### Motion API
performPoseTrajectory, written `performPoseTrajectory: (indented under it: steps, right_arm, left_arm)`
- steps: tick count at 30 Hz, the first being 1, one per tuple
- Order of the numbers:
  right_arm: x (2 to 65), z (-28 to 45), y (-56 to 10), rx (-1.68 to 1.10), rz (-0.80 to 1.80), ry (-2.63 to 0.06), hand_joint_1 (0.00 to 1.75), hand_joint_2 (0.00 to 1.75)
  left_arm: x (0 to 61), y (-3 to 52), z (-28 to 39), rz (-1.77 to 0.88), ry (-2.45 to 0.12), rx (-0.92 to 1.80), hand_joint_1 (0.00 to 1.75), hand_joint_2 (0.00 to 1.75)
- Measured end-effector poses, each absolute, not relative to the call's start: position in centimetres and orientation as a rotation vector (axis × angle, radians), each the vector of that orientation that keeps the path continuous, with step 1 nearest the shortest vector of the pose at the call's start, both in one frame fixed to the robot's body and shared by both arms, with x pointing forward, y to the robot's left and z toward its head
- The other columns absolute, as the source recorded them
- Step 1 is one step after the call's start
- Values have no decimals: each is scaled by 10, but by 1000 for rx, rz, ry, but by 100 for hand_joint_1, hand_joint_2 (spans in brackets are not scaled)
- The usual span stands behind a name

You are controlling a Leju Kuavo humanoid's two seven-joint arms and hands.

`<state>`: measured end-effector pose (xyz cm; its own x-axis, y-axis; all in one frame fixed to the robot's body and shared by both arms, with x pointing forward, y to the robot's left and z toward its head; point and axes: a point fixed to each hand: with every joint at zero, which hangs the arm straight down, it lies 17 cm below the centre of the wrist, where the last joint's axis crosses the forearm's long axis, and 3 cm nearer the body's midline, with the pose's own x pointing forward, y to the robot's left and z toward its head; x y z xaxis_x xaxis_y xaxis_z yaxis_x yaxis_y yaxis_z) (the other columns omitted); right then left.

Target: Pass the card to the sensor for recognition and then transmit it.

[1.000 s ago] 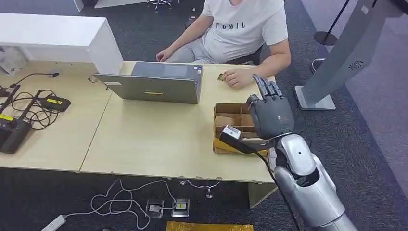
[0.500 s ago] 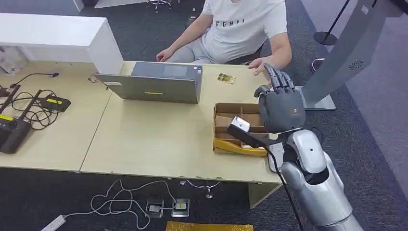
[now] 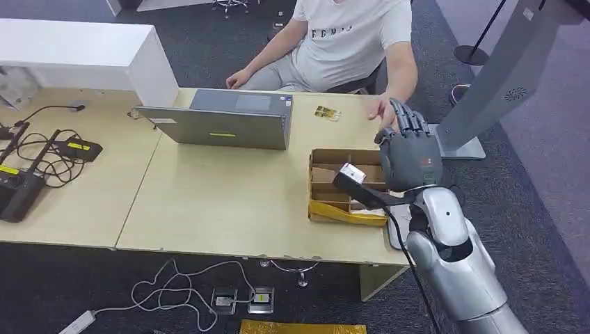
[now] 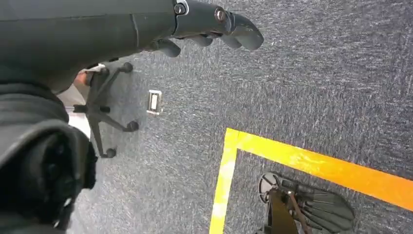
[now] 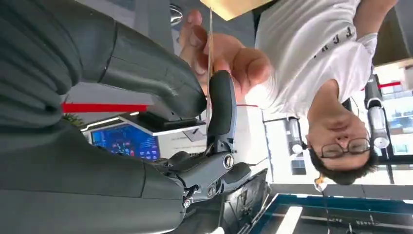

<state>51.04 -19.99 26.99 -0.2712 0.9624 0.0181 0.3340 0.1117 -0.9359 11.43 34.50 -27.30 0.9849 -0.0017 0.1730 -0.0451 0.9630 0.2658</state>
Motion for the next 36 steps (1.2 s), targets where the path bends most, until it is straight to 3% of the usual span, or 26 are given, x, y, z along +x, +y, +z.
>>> performPoseTrajectory:
  steps: [27, 28, 29, 36]
  right_arm:
    - [515, 254, -206, -1267, 1181, -1660, 175, 175]
    - [516, 254, -206, -1267, 1181, -1658, 155, 175]
    - [516, 253, -207, -1268, 1180, -1655, 3, 175]
    - [512, 262, -219, -1334, 1125, -1690, 0, 175]
  left_arm:
    - [114, 345, -273, 4, -175, 274, 0, 0]
    - [114, 345, -273, 4, -177, 274, 0, 0]
    - [115, 345, -273, 3, -179, 274, 0, 0]
    - [115, 345, -273, 2, -184, 275, 0, 0]
